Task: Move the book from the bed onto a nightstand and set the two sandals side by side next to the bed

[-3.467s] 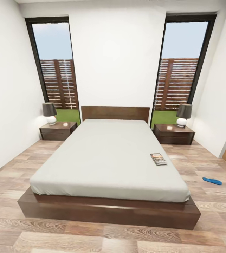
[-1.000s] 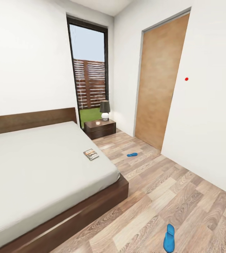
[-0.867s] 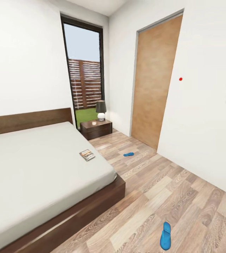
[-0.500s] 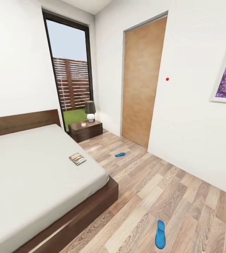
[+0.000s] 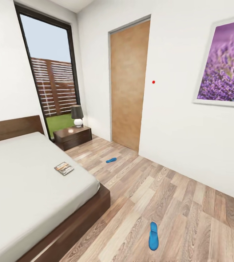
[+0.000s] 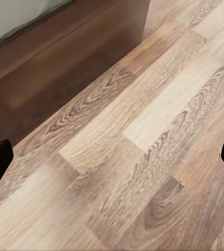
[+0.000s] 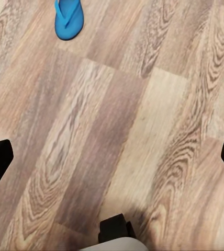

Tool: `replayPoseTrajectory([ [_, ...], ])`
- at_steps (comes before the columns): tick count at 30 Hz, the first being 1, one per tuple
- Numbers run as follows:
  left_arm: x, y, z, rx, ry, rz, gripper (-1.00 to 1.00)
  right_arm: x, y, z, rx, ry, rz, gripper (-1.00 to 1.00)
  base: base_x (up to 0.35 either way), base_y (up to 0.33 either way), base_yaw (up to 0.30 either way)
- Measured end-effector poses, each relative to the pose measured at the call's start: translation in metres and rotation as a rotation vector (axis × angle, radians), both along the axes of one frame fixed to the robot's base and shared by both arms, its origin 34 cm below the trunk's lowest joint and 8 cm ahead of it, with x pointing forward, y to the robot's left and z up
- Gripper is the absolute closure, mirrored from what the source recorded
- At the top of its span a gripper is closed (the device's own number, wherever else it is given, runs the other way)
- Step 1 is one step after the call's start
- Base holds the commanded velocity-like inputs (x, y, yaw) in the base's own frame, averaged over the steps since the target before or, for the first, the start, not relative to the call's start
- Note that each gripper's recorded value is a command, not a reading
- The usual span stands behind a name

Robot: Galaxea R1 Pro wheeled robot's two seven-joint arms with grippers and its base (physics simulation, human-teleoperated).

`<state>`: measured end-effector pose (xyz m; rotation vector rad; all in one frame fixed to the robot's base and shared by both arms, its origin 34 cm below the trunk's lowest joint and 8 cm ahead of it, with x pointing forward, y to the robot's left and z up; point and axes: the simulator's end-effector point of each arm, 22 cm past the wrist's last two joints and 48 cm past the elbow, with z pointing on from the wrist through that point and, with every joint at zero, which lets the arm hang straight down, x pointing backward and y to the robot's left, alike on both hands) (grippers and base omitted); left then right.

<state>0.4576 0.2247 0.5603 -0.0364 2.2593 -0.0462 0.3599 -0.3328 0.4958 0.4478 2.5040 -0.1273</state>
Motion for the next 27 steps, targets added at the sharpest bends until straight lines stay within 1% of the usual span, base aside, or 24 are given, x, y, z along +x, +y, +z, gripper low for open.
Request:
replayPoseTrajectory([
  [12,0.0000,-0.0001,0.0000,0.000,0.000,0.000,-1.00,0.0001,0.0000,0.0000,0.000,0.000,0.000,-1.00,0.000,0.006,-0.284],
  [21,0.0000,-0.0002,0.0000,0.000,0.000,0.000,-1.00,0.0001,-0.0001,0.0000,0.000,0.000,0.000,-1.00,0.000,0.155,-0.283],
  [23,0.0000,-0.0002,0.0000,0.000,0.000,0.000,-1.00,0.0003,0.0000,0.0001,0.000,0.000,0.000,-1.00,0.000,0.040,-0.206],
  [27,0.0000,-0.0002,0.0000,0.000,0.000,0.000,-1.00,0.0006,0.0000,0.0003,0.000,-0.001,0.000,-1.00,0.000,0.013,-0.067],
])
